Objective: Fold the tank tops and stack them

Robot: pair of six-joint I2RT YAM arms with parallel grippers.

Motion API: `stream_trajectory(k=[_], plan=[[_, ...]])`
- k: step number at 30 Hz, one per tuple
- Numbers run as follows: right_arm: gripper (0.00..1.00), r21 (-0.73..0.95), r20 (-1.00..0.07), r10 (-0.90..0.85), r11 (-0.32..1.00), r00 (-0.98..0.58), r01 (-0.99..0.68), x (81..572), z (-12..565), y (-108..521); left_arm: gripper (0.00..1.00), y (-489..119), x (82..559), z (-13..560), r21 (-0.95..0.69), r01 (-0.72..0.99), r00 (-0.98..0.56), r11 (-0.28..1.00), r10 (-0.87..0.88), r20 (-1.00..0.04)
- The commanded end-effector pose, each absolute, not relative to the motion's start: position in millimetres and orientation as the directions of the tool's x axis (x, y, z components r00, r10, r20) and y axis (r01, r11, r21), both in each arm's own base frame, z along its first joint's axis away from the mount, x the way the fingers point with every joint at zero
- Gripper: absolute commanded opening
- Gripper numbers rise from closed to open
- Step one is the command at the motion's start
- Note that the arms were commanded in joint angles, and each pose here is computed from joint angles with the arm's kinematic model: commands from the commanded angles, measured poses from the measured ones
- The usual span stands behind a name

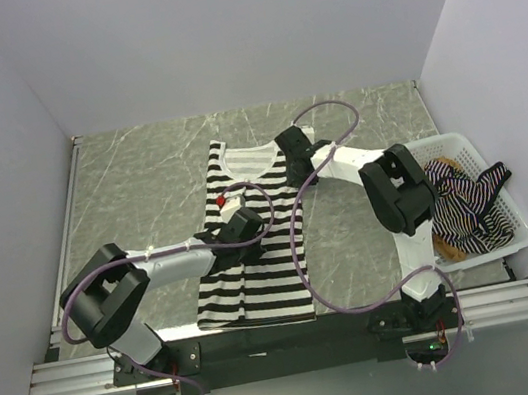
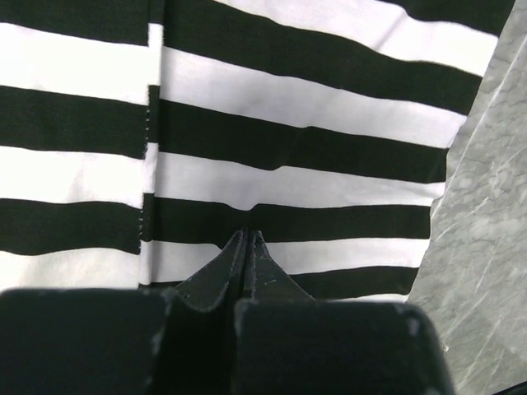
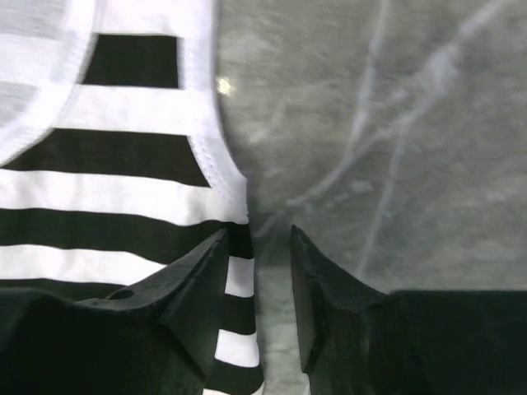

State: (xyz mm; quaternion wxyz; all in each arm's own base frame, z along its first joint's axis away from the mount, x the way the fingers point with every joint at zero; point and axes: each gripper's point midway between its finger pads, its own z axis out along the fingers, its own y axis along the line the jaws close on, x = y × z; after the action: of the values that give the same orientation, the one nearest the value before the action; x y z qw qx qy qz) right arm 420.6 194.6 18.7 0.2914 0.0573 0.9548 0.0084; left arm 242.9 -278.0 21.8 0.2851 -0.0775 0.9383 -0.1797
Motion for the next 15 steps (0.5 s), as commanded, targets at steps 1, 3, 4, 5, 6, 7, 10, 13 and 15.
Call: stream_trajectory(k=[1,3,4,5,6,7,10,13,15], plan=[[0.40,0.129,-0.569,0.143,0.988,-0.810,0.083,432.0,14.5,213.3,0.00,-253.3,229.4,8.9,-0.286,-0.051,-0.845,0.957,-0.194,-0.498],[0.33,0.134,-0.571,0.157,0.986,-0.806,0.097,433.1,13.9,212.7,0.00,-253.4,229.6,11.2,-0.287,-0.047,-0.844,0.957,-0.192,-0.501],[0.17,0.124,-0.566,0.162,0.986,-0.809,0.111,431.3,13.1,209.9,0.01,-254.3,229.7,11.9,-0.288,-0.044,-0.845,0.957,-0.189,-0.500],[0.11,0.111,-0.570,0.162,0.987,-0.806,0.119,431.9,14.3,207.7,0.01,-254.0,229.5,13.0,-0.288,-0.041,-0.845,0.957,-0.187,-0.502],[0.08,0.088,-0.579,0.159,0.987,-0.800,0.133,432.2,15.7,203.0,0.01,-254.9,229.7,14.4,-0.292,-0.038,-0.845,0.956,-0.186,-0.502],[0.00,0.064,-0.580,0.153,0.988,-0.800,0.143,429.9,19.3,197.4,0.01,-255.0,229.4,15.4,-0.294,-0.035,-0.844,0.955,-0.186,-0.502],[0.00,-0.022,-0.600,0.123,0.985,-0.790,0.170,427.2,32.9,181.1,0.00,-256.7,230.0,19.0,-0.298,-0.026,-0.844,0.954,-0.181,-0.505],[0.00,-0.129,-0.616,0.058,0.976,-0.786,0.174,421.8,46.4,175.1,0.01,-259.2,230.9,22.2,-0.304,-0.014,-0.844,0.953,-0.174,-0.507],[0.00,-0.164,-0.634,0.021,0.973,-0.773,0.161,420.3,56.4,182.8,0.01,-259.3,230.8,23.3,-0.303,-0.010,-0.844,0.953,-0.170,-0.508]])
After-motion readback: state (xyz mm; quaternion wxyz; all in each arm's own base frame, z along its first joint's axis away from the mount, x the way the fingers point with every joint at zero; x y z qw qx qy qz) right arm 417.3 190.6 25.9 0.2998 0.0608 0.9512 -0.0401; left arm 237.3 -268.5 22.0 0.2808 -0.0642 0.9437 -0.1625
